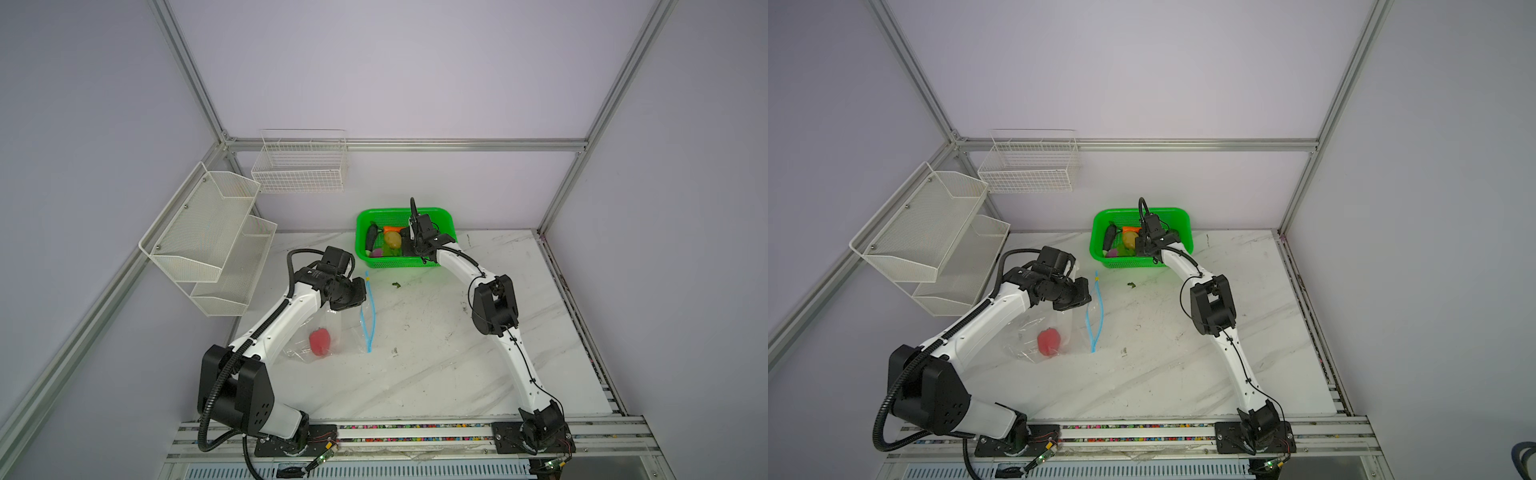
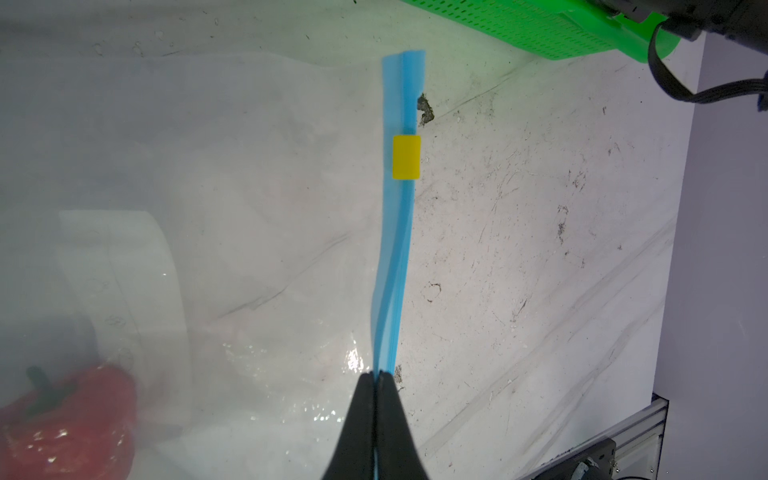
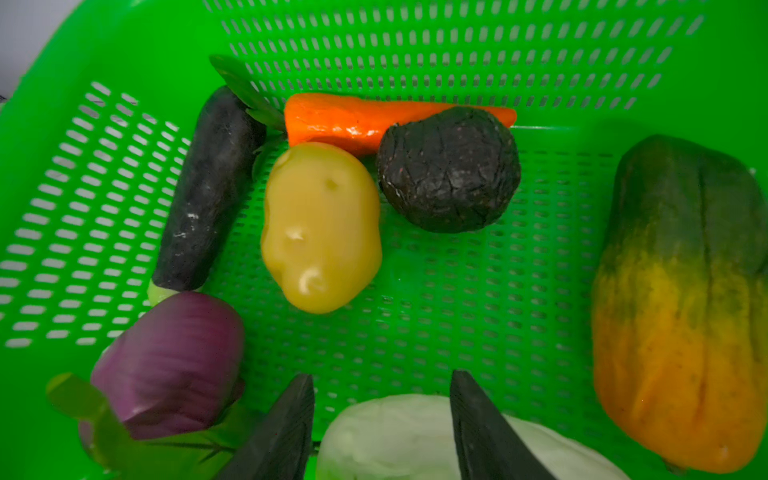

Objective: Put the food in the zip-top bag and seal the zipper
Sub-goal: 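Release the zipper with the right gripper and move it over the green basket, then lower the right gripper into the basket and grasp the dark round vegetable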

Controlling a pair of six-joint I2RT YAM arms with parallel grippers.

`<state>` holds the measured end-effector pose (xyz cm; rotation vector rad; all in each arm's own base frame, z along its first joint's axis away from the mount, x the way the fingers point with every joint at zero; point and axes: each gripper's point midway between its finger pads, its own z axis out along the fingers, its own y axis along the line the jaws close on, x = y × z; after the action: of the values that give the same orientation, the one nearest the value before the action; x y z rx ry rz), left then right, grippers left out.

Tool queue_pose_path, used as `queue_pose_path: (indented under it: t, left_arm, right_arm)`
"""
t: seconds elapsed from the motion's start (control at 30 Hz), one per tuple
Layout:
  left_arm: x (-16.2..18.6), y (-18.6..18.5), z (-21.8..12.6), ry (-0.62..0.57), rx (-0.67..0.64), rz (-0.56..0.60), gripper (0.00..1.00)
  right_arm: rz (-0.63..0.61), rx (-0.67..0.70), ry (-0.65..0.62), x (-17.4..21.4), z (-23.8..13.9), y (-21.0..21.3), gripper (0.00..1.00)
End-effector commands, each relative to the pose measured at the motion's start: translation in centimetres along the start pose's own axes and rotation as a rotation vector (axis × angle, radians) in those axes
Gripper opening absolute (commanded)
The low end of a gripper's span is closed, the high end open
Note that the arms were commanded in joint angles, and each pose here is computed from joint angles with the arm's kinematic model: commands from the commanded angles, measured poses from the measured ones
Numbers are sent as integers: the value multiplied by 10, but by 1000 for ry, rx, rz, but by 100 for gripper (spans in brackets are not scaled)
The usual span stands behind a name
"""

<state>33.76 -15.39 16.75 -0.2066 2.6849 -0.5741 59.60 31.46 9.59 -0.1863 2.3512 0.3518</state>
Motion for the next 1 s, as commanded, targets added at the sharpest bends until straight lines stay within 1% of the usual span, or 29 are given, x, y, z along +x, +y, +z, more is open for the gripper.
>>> queue_pose_path:
  t: [0.0,0.17,0.4,0.53,0.8,0.97]
  left_arm:
    - [-5,-7,-4,-22,25,20,0]
    - [-6,-8,-5,-24,29,20,0]
    - [-6,-8,-10,-37,29,21,0]
    - [-7,-8,-12,-42,31,19,0]
    - [-7,-9,-13,-46,35,18,0]
    - [-7,-11,-14,-47,41,20,0]
  right_arm:
    - [-43,30,55,6,-17,-4,55]
    - [-55,45,98,17,-24,-9,55]
    - [-41,46,115,26,-37,-11,54]
    - [-33,28,116,31,-45,-3,54]
    - [-44,-1,147,49,-50,20,54]
    - [-33,-14,166,59,-51,25,54]
